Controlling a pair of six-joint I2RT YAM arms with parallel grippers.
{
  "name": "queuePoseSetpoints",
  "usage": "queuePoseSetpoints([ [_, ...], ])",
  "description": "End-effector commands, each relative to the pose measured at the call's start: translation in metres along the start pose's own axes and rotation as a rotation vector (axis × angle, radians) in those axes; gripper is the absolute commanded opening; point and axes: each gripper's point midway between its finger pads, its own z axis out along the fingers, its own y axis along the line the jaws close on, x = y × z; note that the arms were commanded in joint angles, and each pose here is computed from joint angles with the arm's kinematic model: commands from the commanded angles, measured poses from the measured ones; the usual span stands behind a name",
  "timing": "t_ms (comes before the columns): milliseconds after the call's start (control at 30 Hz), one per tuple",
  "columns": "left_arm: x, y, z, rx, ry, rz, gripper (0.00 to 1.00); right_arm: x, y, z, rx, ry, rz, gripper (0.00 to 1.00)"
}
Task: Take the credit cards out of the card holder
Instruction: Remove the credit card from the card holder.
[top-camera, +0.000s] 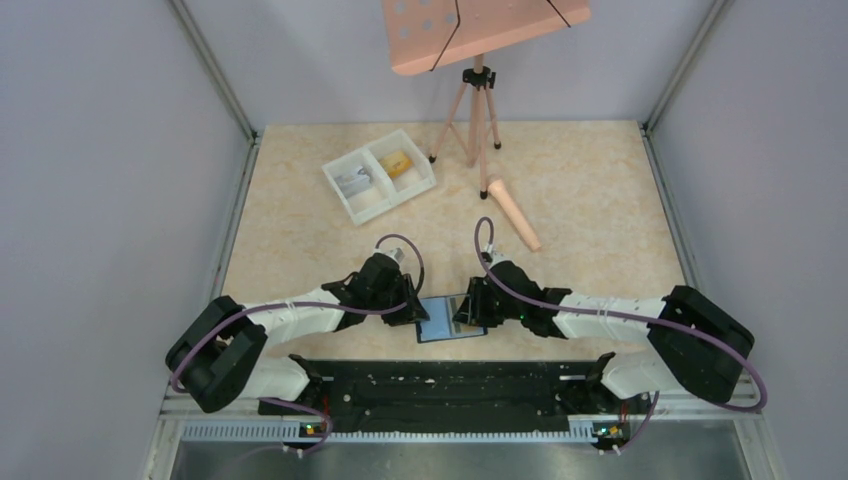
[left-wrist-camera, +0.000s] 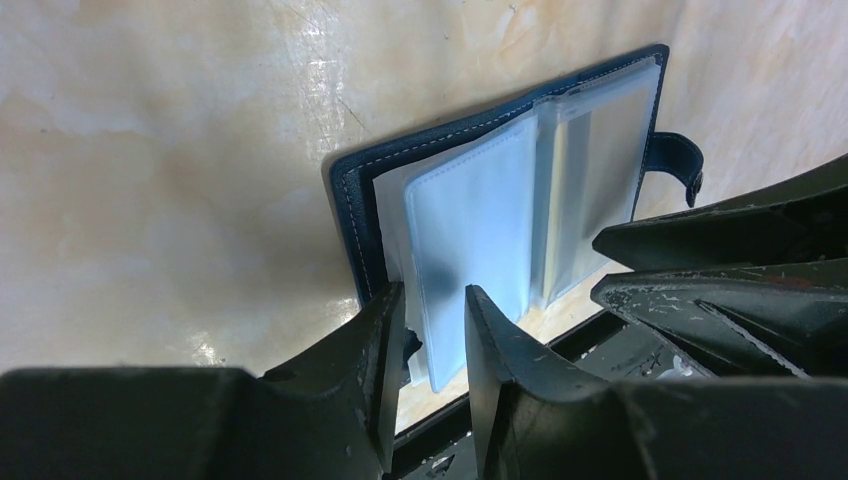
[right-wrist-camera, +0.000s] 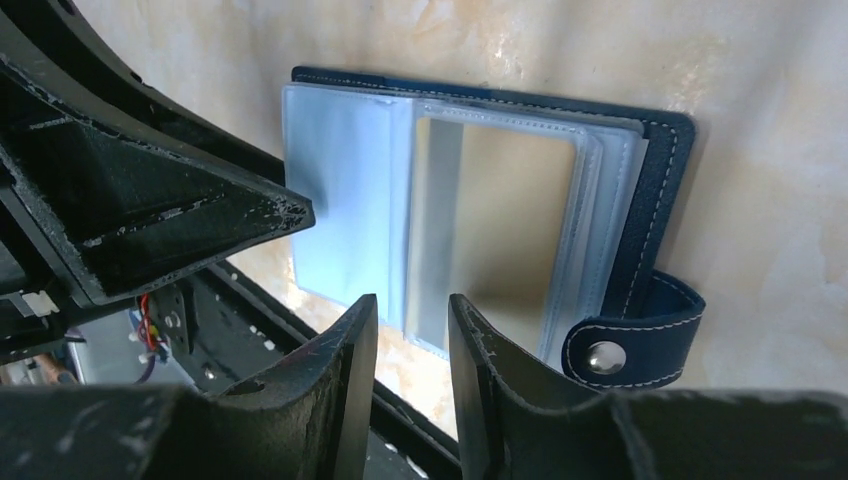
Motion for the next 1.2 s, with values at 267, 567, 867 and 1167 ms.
queuePoseSetpoints([
  [267,0.002,-0.001,0.003,0.013,0.008,-0.004,0.34,-0.024,0.0,-0.012,0.056,-0.083,-0.035,0.35],
  [567,0.001,-0.001,0.002,0.015,0.004,-0.005,0.34,-0.027,-0.013,-0.019,0.137,-0.083,-0.08,0.43],
  [867,0.003,0.0,0.002,0.013,0.009,-0.01,0.34,-0.016,-0.017,-0.009,0.136,-0.039,-0.069,0.42],
  [1167,0.006,0.004,0.003,0.005,0.02,-0.017,0.34,-0.014,-0.001,-0.006,0.035,-0.04,-0.034,0.39],
])
